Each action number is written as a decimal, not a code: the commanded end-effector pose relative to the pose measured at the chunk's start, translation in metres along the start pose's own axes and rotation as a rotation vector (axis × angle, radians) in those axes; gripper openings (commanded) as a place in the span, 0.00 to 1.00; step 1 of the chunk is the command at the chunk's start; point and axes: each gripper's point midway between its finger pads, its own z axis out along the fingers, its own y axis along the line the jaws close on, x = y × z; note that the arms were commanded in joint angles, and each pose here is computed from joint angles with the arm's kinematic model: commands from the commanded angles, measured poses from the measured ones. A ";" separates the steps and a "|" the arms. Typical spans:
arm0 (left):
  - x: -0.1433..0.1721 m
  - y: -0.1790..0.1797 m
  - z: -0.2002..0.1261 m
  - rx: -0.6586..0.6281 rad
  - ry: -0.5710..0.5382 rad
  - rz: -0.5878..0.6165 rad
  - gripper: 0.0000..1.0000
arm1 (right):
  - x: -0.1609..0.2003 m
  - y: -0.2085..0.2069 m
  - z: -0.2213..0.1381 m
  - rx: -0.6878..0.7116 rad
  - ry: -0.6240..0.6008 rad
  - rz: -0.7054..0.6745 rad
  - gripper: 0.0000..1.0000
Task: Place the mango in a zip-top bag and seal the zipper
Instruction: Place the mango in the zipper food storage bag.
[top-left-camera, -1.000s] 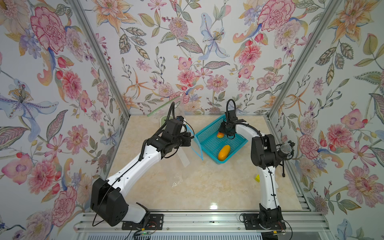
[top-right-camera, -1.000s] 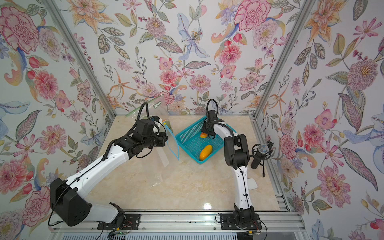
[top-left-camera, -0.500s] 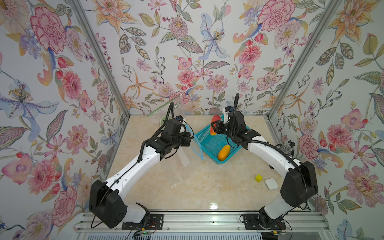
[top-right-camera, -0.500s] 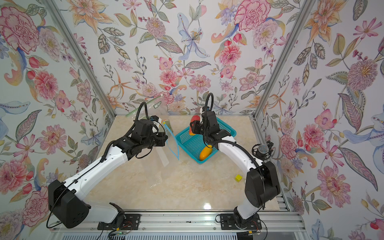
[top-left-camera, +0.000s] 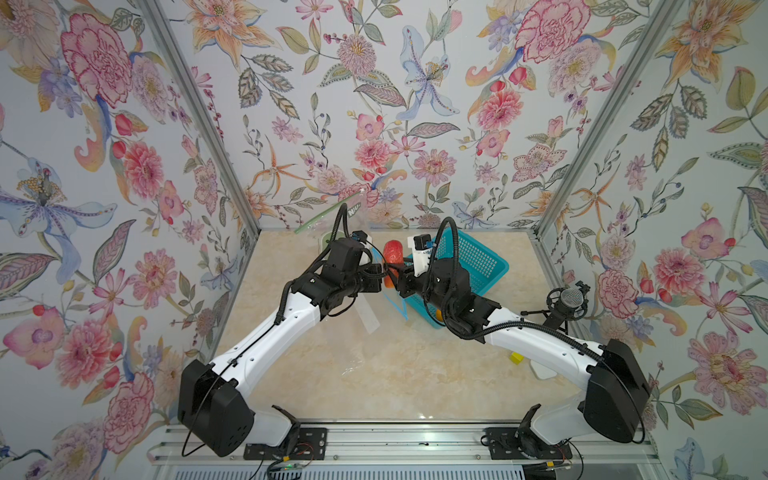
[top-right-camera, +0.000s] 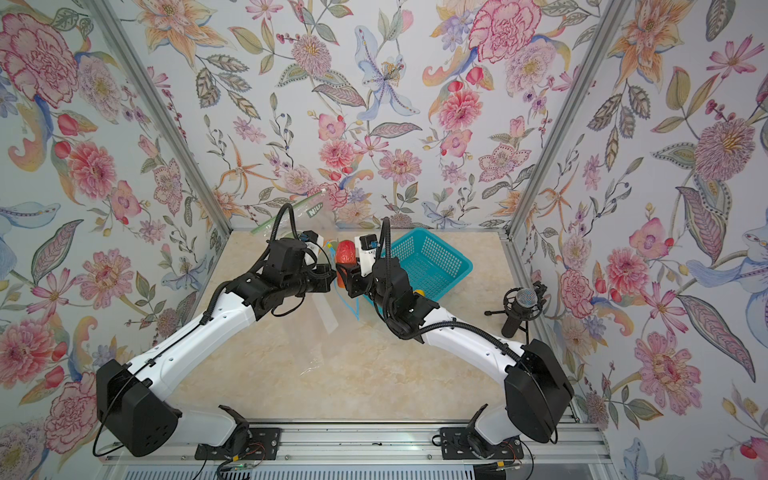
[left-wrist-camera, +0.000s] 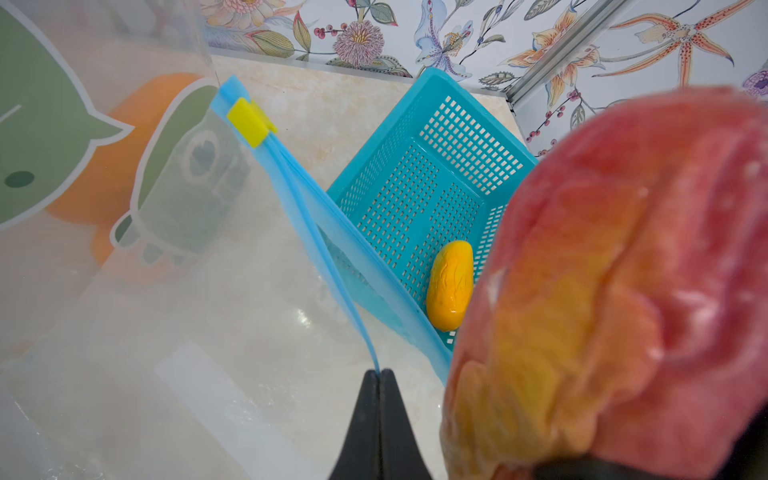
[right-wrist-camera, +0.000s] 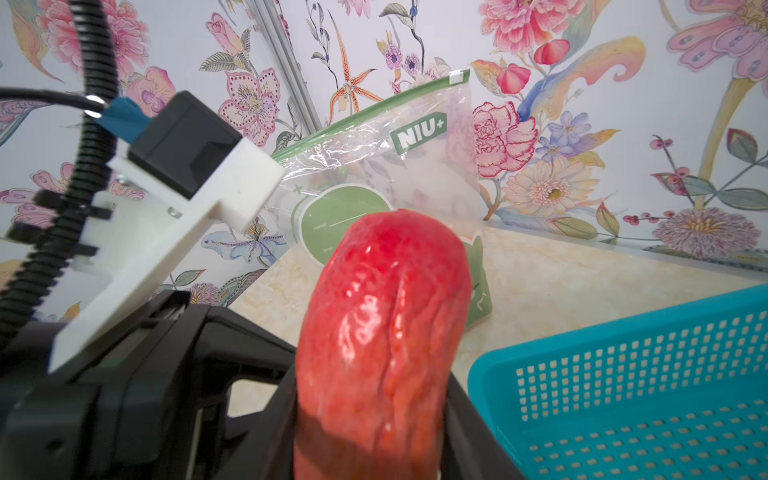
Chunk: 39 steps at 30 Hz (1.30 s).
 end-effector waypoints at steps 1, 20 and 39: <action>-0.023 -0.005 -0.016 0.017 -0.081 -0.018 0.00 | 0.001 0.001 0.001 0.019 -0.037 -0.049 0.28; -0.037 -0.006 -0.024 -0.003 -0.117 -0.008 0.00 | 0.059 0.000 -0.007 0.007 0.125 -0.093 0.62; -0.026 -0.012 -0.017 0.051 -0.088 -0.024 0.00 | 0.004 -0.016 -0.036 0.045 0.053 -0.049 0.86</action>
